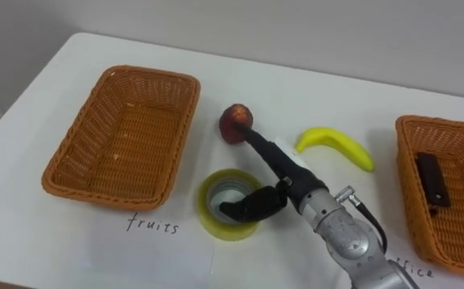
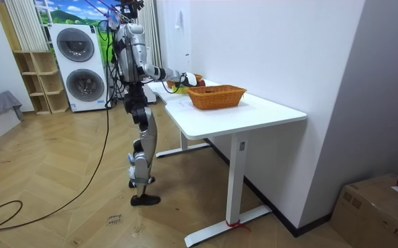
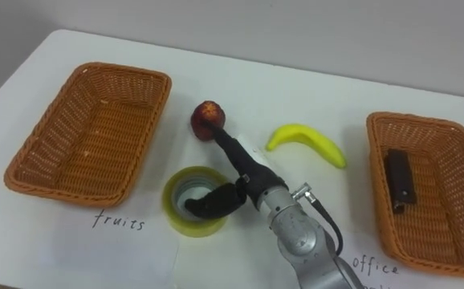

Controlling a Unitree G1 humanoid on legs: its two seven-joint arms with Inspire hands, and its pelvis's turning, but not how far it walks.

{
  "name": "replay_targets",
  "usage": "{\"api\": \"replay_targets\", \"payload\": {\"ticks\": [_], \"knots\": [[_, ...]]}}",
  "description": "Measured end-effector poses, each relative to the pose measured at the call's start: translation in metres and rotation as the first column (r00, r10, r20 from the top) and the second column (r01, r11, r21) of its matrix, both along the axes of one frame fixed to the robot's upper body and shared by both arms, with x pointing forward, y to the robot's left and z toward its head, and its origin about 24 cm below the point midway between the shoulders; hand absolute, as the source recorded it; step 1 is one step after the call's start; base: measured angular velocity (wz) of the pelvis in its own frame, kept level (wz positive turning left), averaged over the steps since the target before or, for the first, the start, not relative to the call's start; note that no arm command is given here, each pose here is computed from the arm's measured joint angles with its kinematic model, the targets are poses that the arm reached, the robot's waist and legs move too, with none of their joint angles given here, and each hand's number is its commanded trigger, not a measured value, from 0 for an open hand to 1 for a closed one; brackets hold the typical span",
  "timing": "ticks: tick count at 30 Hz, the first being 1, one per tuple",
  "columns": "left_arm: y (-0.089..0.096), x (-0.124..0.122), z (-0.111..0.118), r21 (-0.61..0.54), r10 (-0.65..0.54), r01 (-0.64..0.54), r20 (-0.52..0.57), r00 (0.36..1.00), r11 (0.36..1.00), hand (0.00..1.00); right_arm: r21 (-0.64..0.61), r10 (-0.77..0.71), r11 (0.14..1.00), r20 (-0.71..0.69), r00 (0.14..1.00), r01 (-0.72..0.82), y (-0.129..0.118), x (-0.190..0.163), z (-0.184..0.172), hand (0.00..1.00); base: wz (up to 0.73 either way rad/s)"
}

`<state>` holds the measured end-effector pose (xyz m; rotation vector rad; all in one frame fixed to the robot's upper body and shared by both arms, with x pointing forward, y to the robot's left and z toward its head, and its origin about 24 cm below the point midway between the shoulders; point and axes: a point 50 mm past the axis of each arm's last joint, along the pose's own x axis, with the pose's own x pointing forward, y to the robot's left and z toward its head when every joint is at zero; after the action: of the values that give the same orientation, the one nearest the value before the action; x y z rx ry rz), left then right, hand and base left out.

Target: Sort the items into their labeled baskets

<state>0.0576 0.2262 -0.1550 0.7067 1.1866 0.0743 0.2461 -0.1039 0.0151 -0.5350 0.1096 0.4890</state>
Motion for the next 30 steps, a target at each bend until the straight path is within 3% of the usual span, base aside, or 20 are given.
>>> {"api": "replay_targets", "payload": {"ticks": [18,30], "knots": [[0.011,-0.004,0.0,-0.01,0.071,-0.071,-0.034,0.997,0.997,0.0,-0.105,0.091,0.989,-0.088,0.992,-0.1,-0.007,0.009,0.005,0.0,0.01],[0.017,-0.005,0.001,-0.015,0.095,-0.095,-0.029,0.995,0.995,0.0,-0.212,0.166,0.961,-0.066,0.984,-0.176,-0.007,0.009,0.019,0.0,0.03]]}}
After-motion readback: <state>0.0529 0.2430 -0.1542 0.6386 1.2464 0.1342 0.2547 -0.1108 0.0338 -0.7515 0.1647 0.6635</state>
